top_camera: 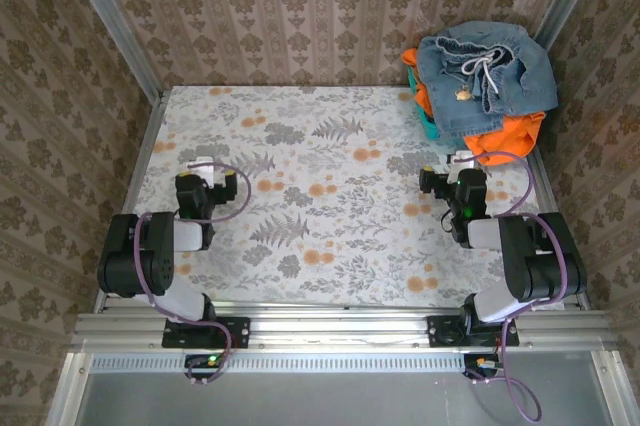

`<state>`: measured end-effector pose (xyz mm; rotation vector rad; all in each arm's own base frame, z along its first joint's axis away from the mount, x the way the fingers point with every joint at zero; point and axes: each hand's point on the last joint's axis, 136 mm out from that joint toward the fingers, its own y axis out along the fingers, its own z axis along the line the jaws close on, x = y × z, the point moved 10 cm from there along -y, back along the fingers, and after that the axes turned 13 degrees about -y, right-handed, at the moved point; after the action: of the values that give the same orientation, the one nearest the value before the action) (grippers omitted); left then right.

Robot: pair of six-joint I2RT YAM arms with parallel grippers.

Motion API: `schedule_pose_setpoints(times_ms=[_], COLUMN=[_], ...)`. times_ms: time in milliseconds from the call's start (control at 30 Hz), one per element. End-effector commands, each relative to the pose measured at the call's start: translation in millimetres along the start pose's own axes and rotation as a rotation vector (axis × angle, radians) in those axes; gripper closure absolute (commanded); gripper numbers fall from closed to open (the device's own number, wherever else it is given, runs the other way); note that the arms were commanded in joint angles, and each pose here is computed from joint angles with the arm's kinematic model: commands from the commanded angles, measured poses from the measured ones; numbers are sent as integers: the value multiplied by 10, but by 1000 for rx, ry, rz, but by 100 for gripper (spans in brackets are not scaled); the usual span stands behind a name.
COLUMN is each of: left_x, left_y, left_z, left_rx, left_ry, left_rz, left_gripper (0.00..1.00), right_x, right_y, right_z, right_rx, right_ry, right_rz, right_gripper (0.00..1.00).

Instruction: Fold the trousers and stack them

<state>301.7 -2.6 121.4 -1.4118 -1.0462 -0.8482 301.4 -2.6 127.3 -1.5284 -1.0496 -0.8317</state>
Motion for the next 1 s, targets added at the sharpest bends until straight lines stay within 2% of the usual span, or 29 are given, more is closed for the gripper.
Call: schedule_pose_setpoints(times_ms=[0, 967], left_x=[83, 82], left_y=[19, 19], left_z=[-42, -49], left_rx=[-33, -32], left_ry=[21, 27], left_rz=[-25, -27], left_gripper=[0, 0], right_x=[65, 66], right_y=[34, 34], right_z=[10, 13], right_rx=[2, -1], right_ry=[1, -3], right_rz=[-19, -18], right_gripper=[0, 0])
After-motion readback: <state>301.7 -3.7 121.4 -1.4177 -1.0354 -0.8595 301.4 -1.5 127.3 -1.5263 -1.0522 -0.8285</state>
